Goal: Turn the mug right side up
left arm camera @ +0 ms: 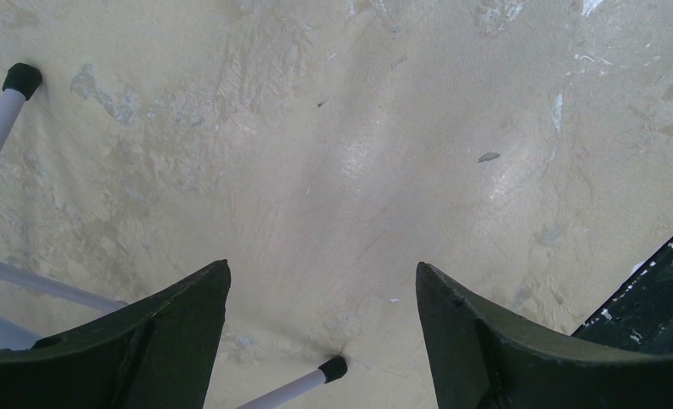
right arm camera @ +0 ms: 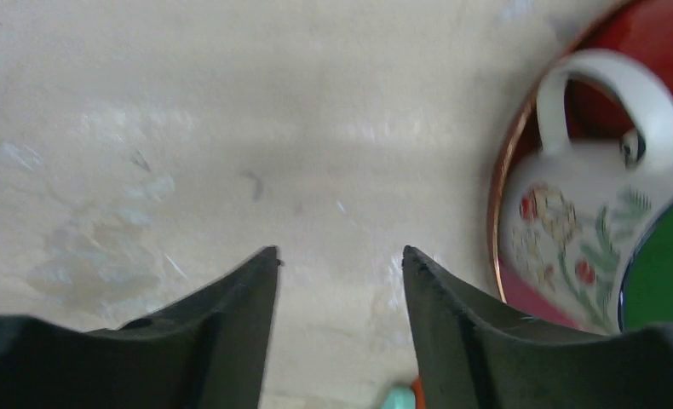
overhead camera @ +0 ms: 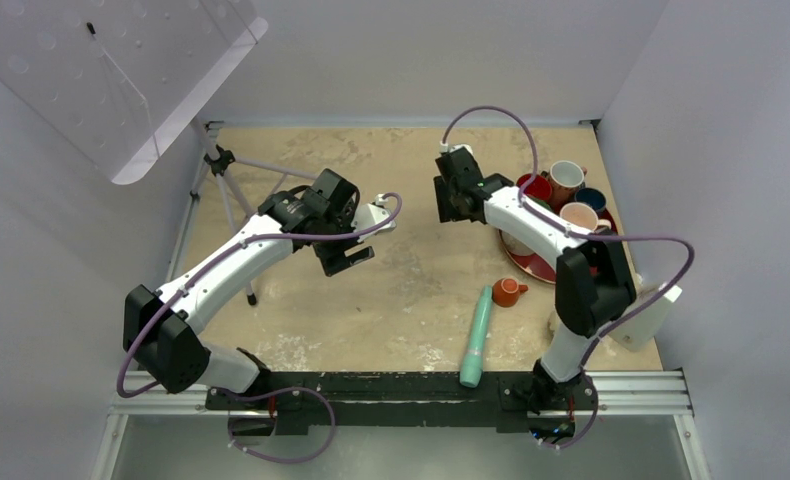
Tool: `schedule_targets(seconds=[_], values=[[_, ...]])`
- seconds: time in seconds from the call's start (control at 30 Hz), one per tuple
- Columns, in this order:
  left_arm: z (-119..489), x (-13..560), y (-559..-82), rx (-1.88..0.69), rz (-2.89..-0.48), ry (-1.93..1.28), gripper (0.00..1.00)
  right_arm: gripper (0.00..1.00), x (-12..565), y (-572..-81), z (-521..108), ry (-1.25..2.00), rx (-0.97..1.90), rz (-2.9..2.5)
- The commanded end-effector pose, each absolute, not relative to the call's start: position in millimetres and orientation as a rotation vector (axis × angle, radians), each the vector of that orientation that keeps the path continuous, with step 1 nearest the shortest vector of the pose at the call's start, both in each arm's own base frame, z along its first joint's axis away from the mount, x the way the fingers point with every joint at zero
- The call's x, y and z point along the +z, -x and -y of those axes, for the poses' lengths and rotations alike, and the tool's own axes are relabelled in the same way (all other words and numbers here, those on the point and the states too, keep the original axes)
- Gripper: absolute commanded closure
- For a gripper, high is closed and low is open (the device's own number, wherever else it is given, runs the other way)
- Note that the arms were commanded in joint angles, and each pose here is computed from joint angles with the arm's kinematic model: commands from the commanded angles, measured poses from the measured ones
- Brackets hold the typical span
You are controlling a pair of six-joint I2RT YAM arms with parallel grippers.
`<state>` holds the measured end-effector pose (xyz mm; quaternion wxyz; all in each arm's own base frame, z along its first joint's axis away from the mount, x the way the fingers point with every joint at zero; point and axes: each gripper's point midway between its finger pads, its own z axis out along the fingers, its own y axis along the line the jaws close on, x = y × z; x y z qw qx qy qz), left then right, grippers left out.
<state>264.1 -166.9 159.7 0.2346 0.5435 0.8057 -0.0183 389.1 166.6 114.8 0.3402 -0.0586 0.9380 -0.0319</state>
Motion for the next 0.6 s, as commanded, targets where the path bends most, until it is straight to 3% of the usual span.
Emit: schedule_targets(seconds=[0.0,0.13,0.17,0.27,0.4,0.57], values=[[172,175,-269,-0.079,-2.188,-1.438,0.17,0.38,100,-334,-132,-0.178,-0.165,-2.528],[175,176,-268,-0.103,-2.186,-1.434,0.17,0.04,112,-308,-106,-0.481,-0.181,-2.464],[175,176,-267,-0.112,-2.185,-1.434,0.17,0.02,112,-304,-101,-0.574,-0.166,-2.448],[176,177,-265,-0.124,-2.183,-1.431,0.17,0.02,107,-292,-83,-0.84,-0.105,-2.421],[175,179,-264,-0.122,-2.175,-1.426,0.17,0.17,108,-283,-62,-1.135,-0.042,-2.307],[175,178,-263,-0.124,-2.171,-1.426,0.17,0.24,113,-270,-33,-1.39,-0.056,-2.153]])
